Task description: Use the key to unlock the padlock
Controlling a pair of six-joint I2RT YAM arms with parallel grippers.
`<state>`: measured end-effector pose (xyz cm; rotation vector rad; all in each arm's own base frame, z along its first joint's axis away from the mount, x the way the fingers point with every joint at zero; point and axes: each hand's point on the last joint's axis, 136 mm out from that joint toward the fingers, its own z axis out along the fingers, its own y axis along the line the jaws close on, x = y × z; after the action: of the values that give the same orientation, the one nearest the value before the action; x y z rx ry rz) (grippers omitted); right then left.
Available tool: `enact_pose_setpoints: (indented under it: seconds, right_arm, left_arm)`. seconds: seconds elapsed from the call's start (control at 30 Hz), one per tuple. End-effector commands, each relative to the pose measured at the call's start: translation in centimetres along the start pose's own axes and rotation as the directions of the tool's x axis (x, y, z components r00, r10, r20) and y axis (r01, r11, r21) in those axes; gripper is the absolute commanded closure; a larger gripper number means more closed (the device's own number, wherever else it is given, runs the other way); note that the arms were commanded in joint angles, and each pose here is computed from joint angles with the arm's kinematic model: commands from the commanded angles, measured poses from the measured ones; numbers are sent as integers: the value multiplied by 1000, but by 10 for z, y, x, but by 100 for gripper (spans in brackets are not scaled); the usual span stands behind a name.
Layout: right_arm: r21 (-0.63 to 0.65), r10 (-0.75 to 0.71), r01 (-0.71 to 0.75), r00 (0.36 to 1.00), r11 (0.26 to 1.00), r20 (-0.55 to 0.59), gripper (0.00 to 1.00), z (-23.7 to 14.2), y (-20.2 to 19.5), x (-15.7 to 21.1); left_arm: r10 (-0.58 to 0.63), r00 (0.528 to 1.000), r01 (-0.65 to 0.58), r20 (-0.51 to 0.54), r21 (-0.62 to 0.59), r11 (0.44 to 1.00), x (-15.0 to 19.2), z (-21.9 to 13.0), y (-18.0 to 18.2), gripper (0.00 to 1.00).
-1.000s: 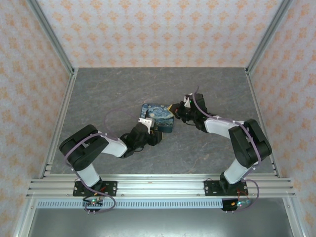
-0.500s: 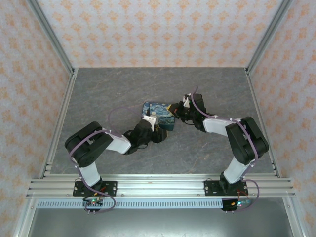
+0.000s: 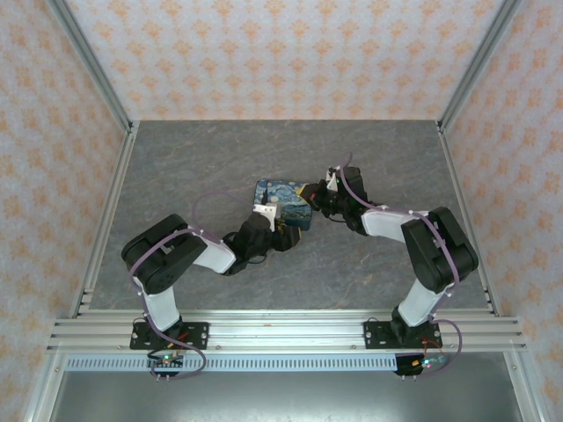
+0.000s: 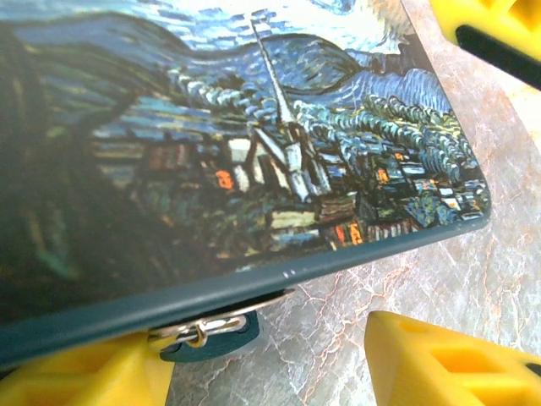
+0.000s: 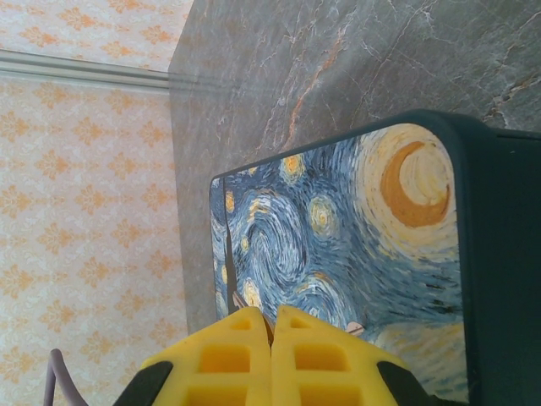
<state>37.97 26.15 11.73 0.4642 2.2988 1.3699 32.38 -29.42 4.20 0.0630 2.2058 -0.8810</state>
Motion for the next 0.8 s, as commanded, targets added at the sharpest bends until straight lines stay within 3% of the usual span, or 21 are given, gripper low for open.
enact_pose_setpoints:
  seconds: [0.0, 0.77]
  right_arm:
    - [26, 10, -9, 1000, 1000, -25, 100, 6, -11, 7]
    - [35, 15, -14, 999, 999, -30, 100, 9, -19, 8]
  left_arm:
    - [-50, 999, 48, 17, 74, 996, -6, 3, -15, 39]
    - [-201, 975, 179, 100, 189, 965, -22, -14, -27, 41]
